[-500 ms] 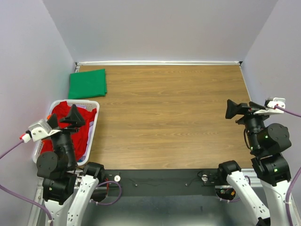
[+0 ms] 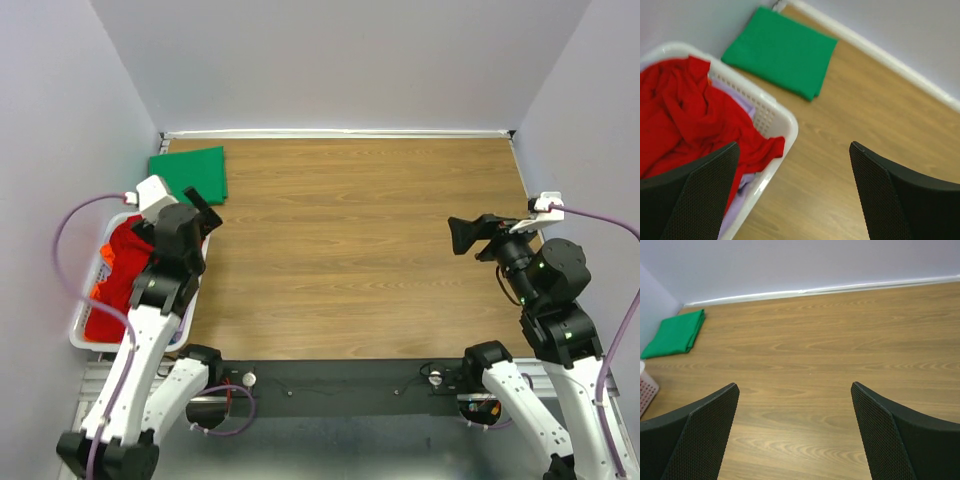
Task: Fold and stack the t-shirts
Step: Grab the tshirt from the pile
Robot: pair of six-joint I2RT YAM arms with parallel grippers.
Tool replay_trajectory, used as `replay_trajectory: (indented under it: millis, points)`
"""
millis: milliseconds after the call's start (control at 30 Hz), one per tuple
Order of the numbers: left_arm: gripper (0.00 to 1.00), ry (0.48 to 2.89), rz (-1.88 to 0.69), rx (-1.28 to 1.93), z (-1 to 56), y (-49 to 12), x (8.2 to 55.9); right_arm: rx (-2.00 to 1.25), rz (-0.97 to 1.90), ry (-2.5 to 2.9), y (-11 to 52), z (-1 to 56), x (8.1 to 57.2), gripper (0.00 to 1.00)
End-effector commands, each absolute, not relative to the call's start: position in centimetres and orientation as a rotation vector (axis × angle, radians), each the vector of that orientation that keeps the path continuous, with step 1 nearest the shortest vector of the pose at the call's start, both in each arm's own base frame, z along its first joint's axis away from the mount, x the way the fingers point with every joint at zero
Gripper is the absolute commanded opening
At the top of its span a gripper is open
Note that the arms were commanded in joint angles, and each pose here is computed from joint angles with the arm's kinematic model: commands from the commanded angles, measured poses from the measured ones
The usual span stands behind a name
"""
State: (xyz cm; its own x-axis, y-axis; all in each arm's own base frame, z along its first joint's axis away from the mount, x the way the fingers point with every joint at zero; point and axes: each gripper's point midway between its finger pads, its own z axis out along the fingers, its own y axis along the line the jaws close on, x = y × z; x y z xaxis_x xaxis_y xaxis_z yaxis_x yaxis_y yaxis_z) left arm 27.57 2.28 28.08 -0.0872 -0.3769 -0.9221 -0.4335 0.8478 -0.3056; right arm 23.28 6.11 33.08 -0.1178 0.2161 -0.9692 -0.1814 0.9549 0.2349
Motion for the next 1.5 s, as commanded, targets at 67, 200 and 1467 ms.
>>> replay_trajectory:
  millis: [67,200,1467]
  points:
    - [0.99,1.728,0.132,-0.859,23.9,3.9,30.1,-0.006,0.456,1.684,8.1,31.8,22.9,1.0]
    - [0.99,1.743,0.295,-1.063,21.2,9.5,30.9,-0.017,0.483,1.685,8.5,31.7,22.5,1.0]
    - [0.0,1.582,0.346,-0.974,31.1,8.3,32.4,-0.038,0.489,1.748,9.4,31.0,23.7,1.0]
